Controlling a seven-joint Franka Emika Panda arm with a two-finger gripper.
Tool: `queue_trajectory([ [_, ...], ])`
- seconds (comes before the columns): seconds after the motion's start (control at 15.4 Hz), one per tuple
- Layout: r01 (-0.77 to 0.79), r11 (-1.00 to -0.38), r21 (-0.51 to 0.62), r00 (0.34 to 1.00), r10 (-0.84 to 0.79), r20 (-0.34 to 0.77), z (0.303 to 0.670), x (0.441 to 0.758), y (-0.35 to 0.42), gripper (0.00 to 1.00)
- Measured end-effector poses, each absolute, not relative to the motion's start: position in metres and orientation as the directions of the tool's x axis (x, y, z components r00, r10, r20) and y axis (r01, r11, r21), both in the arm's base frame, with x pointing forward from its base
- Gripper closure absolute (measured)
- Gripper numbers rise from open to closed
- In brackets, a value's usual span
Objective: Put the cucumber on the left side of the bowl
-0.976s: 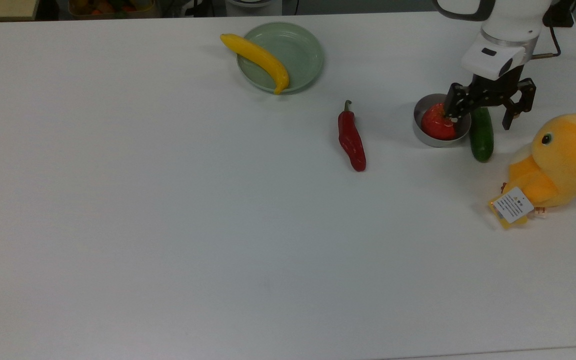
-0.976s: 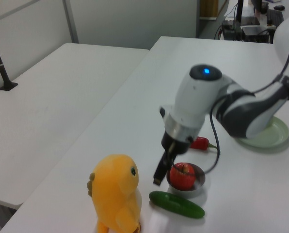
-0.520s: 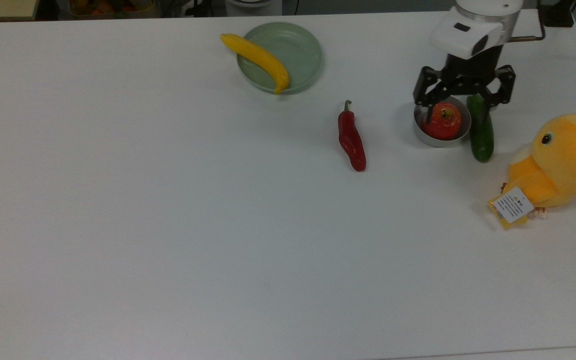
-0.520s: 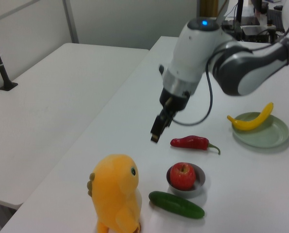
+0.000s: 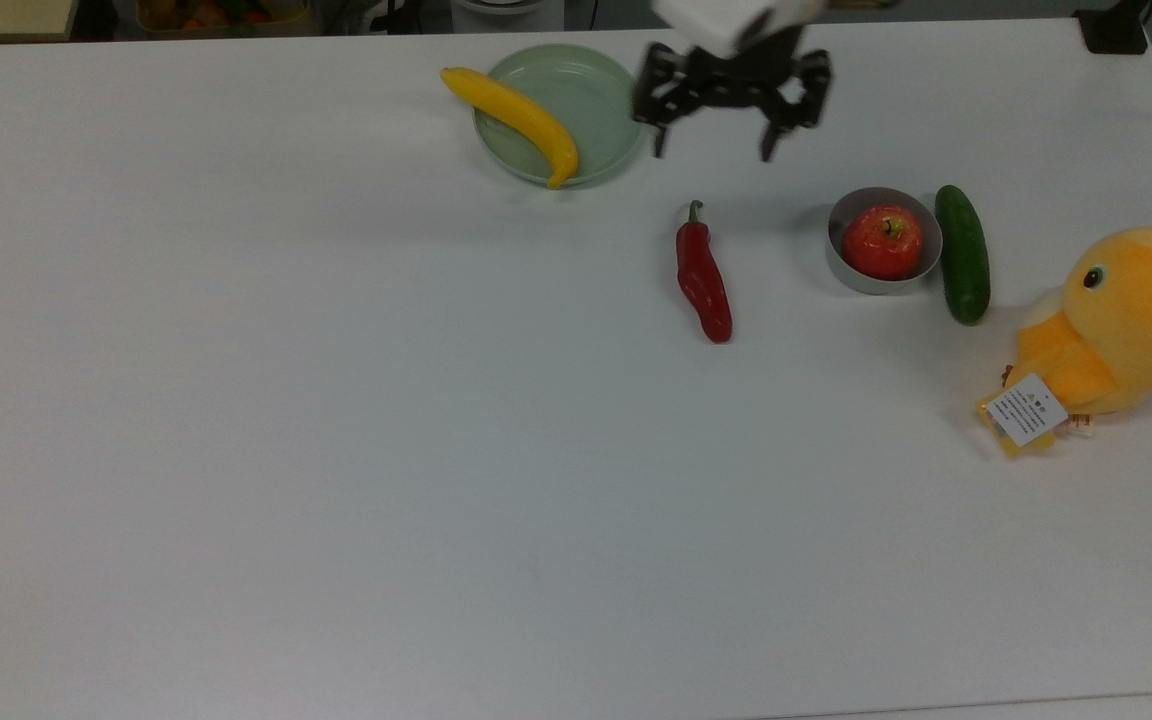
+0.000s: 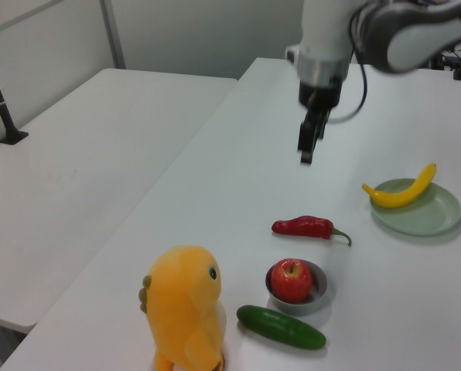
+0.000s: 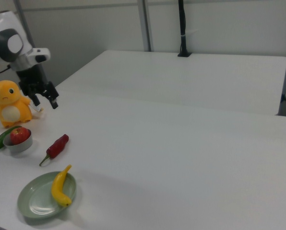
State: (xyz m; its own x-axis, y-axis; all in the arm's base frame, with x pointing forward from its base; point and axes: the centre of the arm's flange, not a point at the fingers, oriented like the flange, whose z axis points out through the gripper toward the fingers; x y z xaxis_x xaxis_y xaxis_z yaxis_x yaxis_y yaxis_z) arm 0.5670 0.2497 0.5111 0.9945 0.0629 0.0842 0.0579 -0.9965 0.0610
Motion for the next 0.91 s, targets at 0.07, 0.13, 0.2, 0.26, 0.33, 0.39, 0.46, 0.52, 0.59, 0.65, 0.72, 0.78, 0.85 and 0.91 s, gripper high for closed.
queue_trajectory([
  [0.07,0.018,-0.998,0.058,0.998,0.022,0.066,0.523,0.571,0.214,0.0],
  [0.13,-0.027,-0.998,0.057,0.998,-0.023,0.056,0.529,0.574,0.18,0.0],
  [0.2,-0.059,-0.997,0.053,0.997,-0.056,0.051,0.529,0.577,0.161,0.0],
  [0.26,-0.094,-0.995,0.045,0.995,-0.092,0.044,0.528,0.579,0.141,0.0],
  [0.33,-0.135,-0.99,0.038,0.99,-0.134,0.031,0.524,0.581,0.116,0.0],
  [0.39,-0.147,-0.988,0.038,0.989,-0.146,0.025,0.522,0.582,0.103,0.0],
  [0.46,-0.149,-0.988,0.038,0.989,-0.149,0.021,0.519,0.582,0.088,0.0],
  [0.52,-0.154,-0.988,0.031,0.988,-0.153,0.021,0.517,0.582,0.078,0.0],
  [0.59,-0.158,-0.987,0.026,0.987,-0.157,0.022,0.517,0.582,0.074,0.0],
  [0.65,-0.161,-0.987,0.019,0.987,-0.16,0.024,0.518,0.582,0.071,0.0],
  [0.72,-0.158,-0.987,0.014,0.987,-0.158,0.028,0.52,0.581,0.069,0.0],
  [0.78,-0.158,-0.987,0.01,0.987,-0.158,0.03,0.521,0.581,0.069,0.0],
  [0.85,-0.16,-0.987,0.006,0.987,-0.16,0.031,0.522,0.581,0.068,0.0],
  [0.91,-0.162,-0.987,0.003,0.986,-0.161,0.032,0.524,0.581,0.067,0.0],
])
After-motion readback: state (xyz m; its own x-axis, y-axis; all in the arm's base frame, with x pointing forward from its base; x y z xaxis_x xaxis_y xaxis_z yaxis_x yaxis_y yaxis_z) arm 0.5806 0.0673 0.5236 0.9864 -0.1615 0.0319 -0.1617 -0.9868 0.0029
